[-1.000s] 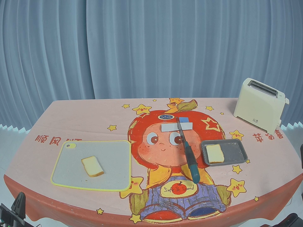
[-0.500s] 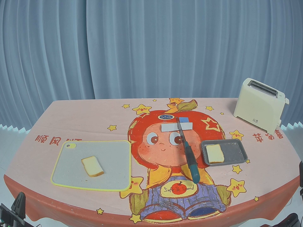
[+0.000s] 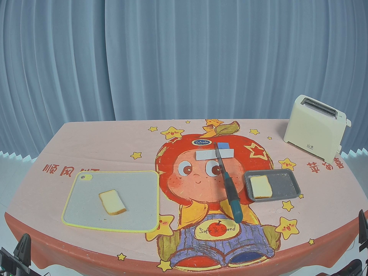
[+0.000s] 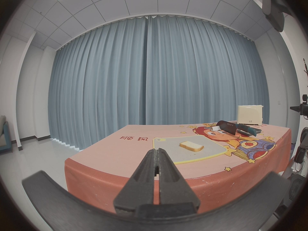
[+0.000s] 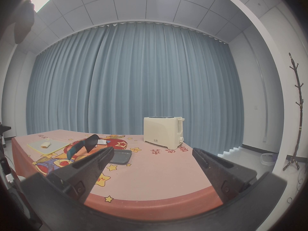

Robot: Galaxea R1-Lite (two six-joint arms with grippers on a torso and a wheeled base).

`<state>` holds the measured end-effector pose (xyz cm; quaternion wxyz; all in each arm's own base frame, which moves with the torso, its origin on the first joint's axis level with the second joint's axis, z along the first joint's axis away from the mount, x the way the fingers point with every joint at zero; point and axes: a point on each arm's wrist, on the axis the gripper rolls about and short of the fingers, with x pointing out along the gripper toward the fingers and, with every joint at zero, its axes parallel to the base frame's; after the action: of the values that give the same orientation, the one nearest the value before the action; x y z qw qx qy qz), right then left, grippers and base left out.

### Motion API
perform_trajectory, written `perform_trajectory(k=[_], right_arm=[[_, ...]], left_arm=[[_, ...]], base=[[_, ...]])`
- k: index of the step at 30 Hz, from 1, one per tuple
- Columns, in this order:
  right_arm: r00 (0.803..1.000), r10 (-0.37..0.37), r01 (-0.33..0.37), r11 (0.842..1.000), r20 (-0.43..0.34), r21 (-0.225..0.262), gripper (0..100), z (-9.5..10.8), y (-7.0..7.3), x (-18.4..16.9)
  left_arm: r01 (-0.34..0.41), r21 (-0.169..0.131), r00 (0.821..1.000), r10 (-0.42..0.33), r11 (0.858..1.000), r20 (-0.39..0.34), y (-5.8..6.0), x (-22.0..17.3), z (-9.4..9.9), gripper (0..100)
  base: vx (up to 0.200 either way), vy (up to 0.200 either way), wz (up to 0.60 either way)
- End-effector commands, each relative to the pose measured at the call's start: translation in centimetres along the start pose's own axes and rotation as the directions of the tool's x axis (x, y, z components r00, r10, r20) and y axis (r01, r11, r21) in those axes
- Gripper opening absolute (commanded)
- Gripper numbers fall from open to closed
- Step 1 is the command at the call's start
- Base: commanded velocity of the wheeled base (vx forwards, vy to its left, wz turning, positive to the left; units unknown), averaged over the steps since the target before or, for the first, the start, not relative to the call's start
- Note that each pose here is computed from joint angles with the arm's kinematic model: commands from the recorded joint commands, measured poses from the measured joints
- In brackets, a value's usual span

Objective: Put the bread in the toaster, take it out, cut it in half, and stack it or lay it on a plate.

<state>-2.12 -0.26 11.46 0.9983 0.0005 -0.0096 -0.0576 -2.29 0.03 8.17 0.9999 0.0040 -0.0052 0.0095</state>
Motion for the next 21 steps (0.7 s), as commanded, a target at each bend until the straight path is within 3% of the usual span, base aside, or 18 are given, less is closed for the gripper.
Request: perform_trajectory(k=[1,6,10,13,17,21], right_arm=[[0.999,0.022,-0.022,1.0,0.025,0.001,100,-0.2,0.0,-0.3],[0.998,0.065,-0.064,0.998,0.027,-0.014,100,-0.9,0.1,-0.4],[0.997,0.081,-0.082,0.995,-0.013,-0.05,100,-2.9,0.2,-0.2],[0.994,0.11,-0.11,0.993,0.008,-0.04,100,-3.2,0.2,-0.4],[0.993,0.114,-0.113,0.993,-0.013,0.029,100,-3.8,0.2,-0.3],[0.993,0.12,-0.119,0.992,-0.013,0.037,100,-3.8,0.2,-0.3]], left_arm=[[-0.001,0.0,1.0,0.001,1.0,-0.006,0.0,0.0,-0.5,0],[-0.001,0.0,1.0,0.001,1.0,-0.006,0.0,0.0,-0.5,0],[-0.001,0.0,1.0,0.001,1.0,-0.006,0.0,0.0,-0.5,0],[-0.001,0.0,1.0,0.001,1.0,-0.006,0.0,0.0,-0.5,0],[-0.001,0.0,1.0,0.001,1.0,-0.006,0.0,0.0,-0.5,0],[-0.001,0.0,1.0,0.001,1.0,-0.006,0.0,0.0,-0.5,0]], base=[[0.0,0.0,0.0],[0.0,0.0,0.0],[0.0,0.0,0.0],[0.0,0.0,0.0],[0.0,0.0,0.0],[0.0,0.0,0.0]])
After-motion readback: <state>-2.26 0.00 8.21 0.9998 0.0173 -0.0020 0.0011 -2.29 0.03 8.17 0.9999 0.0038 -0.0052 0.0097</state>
